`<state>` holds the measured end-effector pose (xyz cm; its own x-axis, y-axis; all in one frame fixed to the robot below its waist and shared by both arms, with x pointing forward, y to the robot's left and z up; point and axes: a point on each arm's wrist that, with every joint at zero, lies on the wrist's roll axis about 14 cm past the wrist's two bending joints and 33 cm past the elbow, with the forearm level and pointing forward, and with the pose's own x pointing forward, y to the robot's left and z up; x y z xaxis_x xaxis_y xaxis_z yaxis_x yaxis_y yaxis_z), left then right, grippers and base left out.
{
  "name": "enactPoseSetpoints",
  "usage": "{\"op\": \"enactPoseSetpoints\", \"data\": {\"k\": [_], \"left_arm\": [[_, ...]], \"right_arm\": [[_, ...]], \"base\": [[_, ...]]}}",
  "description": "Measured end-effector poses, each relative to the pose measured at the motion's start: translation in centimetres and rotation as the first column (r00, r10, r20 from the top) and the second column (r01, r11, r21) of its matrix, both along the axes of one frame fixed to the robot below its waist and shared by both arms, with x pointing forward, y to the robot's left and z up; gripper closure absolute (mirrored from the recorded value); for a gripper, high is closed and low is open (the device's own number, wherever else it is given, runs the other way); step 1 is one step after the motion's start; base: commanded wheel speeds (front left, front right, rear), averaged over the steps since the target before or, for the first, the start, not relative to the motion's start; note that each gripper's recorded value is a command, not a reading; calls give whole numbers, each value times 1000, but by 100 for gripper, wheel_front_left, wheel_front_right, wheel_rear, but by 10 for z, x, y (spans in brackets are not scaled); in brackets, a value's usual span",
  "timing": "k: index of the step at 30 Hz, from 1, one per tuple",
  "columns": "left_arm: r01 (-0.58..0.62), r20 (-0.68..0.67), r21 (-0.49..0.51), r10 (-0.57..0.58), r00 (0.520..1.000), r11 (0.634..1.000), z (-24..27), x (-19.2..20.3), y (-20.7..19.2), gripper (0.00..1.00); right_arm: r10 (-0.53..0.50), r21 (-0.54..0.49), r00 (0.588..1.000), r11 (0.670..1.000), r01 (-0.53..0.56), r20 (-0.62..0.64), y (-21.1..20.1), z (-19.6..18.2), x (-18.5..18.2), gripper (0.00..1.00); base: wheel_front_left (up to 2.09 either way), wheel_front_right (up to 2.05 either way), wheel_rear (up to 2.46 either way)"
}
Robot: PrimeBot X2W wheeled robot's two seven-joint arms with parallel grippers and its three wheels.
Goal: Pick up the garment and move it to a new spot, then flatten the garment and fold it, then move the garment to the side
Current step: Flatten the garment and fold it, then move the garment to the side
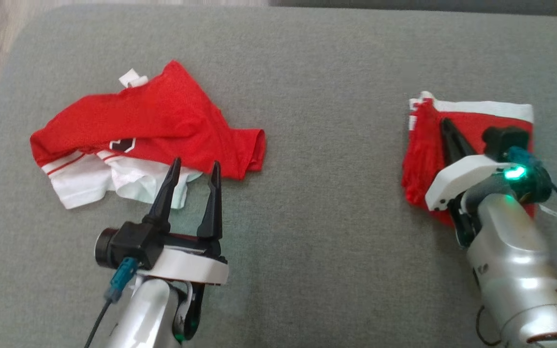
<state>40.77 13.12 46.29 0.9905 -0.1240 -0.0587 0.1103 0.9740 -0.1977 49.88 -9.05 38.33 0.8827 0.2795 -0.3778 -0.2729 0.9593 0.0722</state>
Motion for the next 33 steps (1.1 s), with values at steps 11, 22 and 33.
{"op": "enactPoseSetpoints", "data": {"k": [11, 22, 33], "left_arm": [[26, 48, -15, -25, 999, 1000, 18, -6, -11, 0], [53, 61, -22, -51, 997, 998, 23, -22, -22, 0], [37, 53, -23, -35, 998, 999, 20, -27, -16, 0]], "right_arm": [[-199, 91, 947, 979, 181, 252, -62, 73, -16, 100], [-267, 76, 923, 964, 256, 276, -96, 71, -85, 0], [-277, 96, 921, 961, 261, 272, -97, 75, -96, 0]], "base": [[0, 0, 0], [0, 0, 0], [0, 0, 0]]}}
